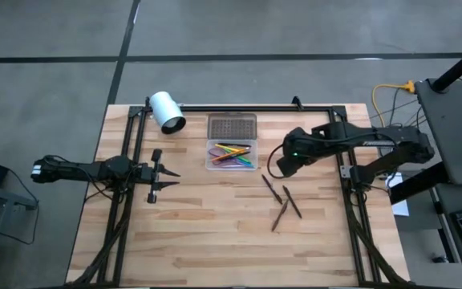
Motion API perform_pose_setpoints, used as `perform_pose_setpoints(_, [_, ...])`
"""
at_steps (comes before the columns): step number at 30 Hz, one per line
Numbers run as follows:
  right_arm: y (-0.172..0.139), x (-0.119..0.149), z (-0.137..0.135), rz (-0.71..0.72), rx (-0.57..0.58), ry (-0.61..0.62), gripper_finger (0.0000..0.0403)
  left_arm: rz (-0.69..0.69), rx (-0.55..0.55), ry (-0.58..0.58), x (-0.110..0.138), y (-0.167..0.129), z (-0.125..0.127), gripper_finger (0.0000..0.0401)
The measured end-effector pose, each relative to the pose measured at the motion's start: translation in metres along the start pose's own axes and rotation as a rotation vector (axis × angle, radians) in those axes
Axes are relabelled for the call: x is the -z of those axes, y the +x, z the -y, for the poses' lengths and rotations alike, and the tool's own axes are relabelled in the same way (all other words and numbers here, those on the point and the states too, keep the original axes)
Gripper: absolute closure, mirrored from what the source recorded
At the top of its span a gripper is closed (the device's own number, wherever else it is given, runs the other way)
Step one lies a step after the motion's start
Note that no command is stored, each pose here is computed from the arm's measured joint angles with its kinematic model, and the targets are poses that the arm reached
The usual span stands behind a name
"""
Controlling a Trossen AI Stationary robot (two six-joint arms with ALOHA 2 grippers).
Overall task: Pick & place school supplies into a supply box
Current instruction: Put the black pen into the supply box
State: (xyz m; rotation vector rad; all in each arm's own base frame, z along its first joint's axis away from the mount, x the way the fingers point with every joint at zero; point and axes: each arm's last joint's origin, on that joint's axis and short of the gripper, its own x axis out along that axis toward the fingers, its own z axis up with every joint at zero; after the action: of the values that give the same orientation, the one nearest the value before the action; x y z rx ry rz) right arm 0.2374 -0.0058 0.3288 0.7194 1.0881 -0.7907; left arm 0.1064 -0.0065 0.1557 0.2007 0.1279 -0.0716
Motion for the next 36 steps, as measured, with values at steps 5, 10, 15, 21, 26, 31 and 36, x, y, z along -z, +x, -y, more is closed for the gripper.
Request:
perform_pose_setpoints(5, [0.012, -0.008, -0.002, -0.033, 0.033, 0.021, 0.0335, 0.0, 0.0, 0.0, 0.0, 0.0, 0.0, 0.0315])
perform_pose_setpoints(10, [0.023, -0.01, -0.007, -0.059, 0.063, 0.018, 0.0335, 0.0, 0.0, 0.0, 0.0, 0.0, 0.0, 0.0315])
perform_pose_setpoints(15, [0.034, -0.011, -0.013, -0.08, 0.094, 0.012, 0.0335, 0.0, 0.0, 0.0, 0.0, 0.0, 0.0, 0.0315])
perform_pose_setpoints(21, [0.056, -0.012, -0.023, -0.128, 0.145, -0.008, 0.0335, 0.0, 0.0, 0.0, 0.0, 0.0, 0.0, 0.0315])
perform_pose_setpoints(26, [0.069, -0.012, -0.028, -0.155, 0.167, -0.034, 0.0335, 0.0, 0.0, 0.0, 0.0, 0.0, 0.0, 0.0315])
perform_pose_setpoints(31, [0.074, -0.013, -0.034, -0.114, 0.101, -0.034, 0.0335, 0.0, 0.0, 0.0, 0.0, 0.0, 0.0, 0.0315])
perform_pose_setpoints(36, [0.078, -0.01, -0.038, -0.121, 0.029, -0.056, 0.0335, -0.001, 0.001, 0.0, 0.0, 0.0, 0.0, 0.0315])
